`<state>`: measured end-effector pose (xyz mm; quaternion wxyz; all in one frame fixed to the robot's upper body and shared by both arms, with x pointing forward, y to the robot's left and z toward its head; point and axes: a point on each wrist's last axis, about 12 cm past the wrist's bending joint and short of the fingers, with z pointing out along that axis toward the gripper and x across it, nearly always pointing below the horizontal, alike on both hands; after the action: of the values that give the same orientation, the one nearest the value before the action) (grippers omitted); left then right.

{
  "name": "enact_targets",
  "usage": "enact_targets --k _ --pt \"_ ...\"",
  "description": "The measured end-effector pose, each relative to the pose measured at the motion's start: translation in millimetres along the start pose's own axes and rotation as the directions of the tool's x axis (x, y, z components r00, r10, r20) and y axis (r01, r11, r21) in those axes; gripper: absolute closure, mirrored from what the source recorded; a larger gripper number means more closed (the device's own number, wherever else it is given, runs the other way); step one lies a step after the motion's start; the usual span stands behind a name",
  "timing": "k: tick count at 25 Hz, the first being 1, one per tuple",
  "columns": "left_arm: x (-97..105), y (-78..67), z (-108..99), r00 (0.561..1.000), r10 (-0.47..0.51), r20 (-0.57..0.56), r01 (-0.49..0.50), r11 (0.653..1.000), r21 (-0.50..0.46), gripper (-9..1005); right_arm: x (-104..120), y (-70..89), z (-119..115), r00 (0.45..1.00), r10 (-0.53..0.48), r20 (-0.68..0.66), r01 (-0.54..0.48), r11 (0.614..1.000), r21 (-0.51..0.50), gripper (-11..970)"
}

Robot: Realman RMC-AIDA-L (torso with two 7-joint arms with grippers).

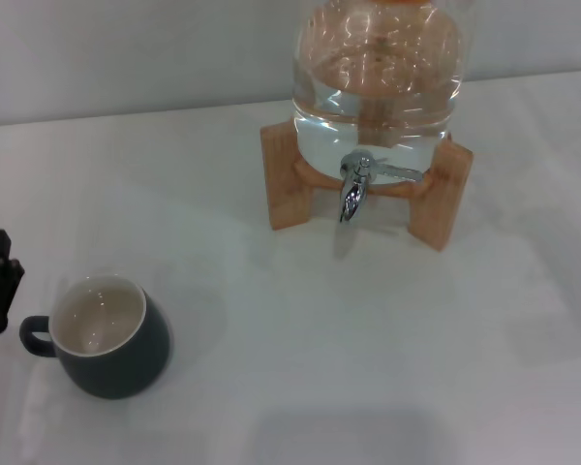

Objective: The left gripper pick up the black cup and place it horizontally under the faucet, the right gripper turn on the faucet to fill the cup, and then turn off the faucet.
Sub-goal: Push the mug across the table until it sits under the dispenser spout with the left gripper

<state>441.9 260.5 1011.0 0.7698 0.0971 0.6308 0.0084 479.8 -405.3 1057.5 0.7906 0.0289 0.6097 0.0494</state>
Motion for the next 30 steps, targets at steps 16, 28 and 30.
enact_targets --k 16,28,30 --pt "3.4 -0.8 -41.0 0.999 -0.001 -0.047 -0.001 0.999 -0.038 116 1.8 5.1 4.4 1.0 -0.001 -0.014 0.001 0.999 -0.035 92" --pt "6.0 -4.9 -54.5 0.997 -0.011 -0.08 0.009 0.999 -0.031 116 0.6 -0.2 4.3 1.0 -0.012 -0.024 0.011 1.0 -0.028 92" --pt "6.2 -6.1 -58.0 0.996 -0.017 -0.086 0.014 0.999 -0.031 116 0.3 -1.6 4.3 1.0 -0.014 -0.027 0.013 1.0 -0.026 92"
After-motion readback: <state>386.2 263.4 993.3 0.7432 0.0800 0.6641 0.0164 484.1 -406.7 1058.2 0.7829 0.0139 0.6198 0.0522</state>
